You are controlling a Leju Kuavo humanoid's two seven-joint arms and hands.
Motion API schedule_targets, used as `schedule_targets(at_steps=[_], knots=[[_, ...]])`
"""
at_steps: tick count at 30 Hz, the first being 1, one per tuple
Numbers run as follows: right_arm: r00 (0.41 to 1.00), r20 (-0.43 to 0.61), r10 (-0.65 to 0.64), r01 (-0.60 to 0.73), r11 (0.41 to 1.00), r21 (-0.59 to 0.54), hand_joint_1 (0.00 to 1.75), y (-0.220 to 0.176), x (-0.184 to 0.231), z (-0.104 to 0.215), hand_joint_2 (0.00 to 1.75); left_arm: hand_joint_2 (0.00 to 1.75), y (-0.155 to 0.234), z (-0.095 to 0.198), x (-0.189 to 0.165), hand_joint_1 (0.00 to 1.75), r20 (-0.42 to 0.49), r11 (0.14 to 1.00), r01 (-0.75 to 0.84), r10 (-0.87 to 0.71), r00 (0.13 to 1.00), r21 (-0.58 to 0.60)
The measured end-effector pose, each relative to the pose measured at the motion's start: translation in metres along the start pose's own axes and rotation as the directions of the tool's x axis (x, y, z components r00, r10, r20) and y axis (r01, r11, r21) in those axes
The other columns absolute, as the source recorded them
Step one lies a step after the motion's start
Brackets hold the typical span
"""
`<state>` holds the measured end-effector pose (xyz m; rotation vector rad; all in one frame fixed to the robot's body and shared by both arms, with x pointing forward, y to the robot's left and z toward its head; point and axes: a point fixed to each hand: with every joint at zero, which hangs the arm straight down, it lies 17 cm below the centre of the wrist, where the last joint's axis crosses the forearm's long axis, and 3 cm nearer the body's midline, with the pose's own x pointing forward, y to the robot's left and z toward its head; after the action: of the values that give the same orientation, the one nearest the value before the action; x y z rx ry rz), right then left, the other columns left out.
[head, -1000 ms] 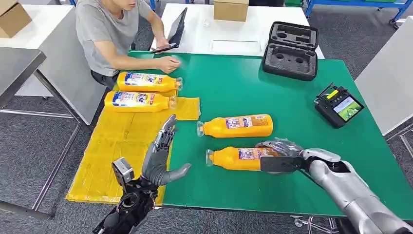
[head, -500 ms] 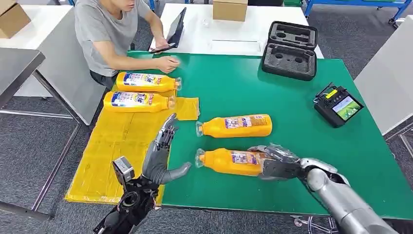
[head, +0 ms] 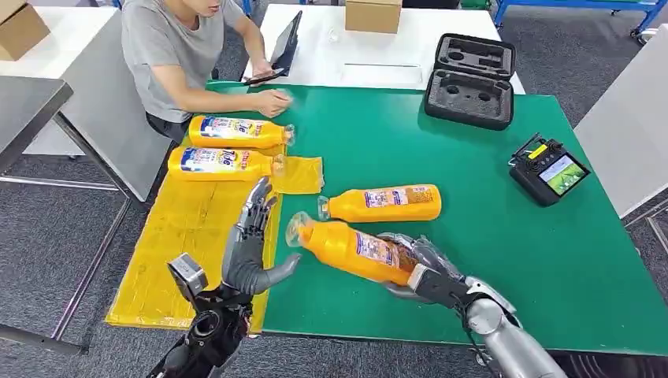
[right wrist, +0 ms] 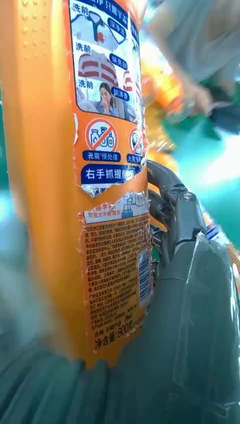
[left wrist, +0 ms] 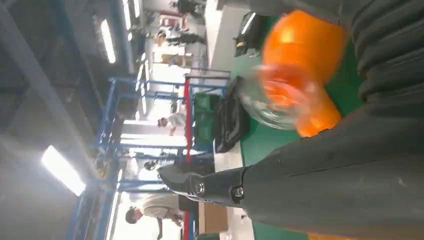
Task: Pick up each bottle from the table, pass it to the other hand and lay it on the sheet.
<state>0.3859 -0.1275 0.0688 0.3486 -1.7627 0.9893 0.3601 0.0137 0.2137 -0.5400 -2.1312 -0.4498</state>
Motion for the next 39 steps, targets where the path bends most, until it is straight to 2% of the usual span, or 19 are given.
schedule_targets(at_steps=[6,12,18,24,31,39], knots=[[0.986,0.14,-0.085,0.107,0.982,-0.156,1.75,-0.003,0.038,-0.004,1.75,1.75,0.014,0.001,0.018,0.0,0.038,0.997,-0.007,0.004,0.999,0.078],[0.967,0.225,-0.124,0.184,0.945,-0.269,1.75,-0.003,0.07,-0.002,1.75,1.75,0.01,0.003,0.028,0.0,0.058,0.997,-0.056,0.052,0.997,0.06],[0.953,0.273,-0.132,0.217,0.925,-0.312,1.75,0.001,0.091,0.002,1.75,1.75,0.008,0.003,0.03,0.0,0.064,0.996,-0.071,0.068,0.996,0.046],[0.909,0.356,-0.216,0.321,0.909,-0.267,1.75,0.008,0.116,-0.008,1.75,1.75,-0.002,0.006,0.027,0.0,0.05,0.994,-0.111,0.111,0.993,0.002],[0.823,0.457,-0.337,0.461,0.866,-0.193,1.75,0.009,0.143,-0.029,1.75,1.75,-0.017,0.011,0.012,0.0,0.006,0.993,-0.114,0.115,0.993,-0.04],[0.77,0.483,-0.417,0.53,0.839,-0.12,1.75,0.018,0.152,-0.05,1.75,1.75,-0.031,0.014,0.003,0.0,-0.022,0.986,-0.139,0.137,0.99,-0.097]])
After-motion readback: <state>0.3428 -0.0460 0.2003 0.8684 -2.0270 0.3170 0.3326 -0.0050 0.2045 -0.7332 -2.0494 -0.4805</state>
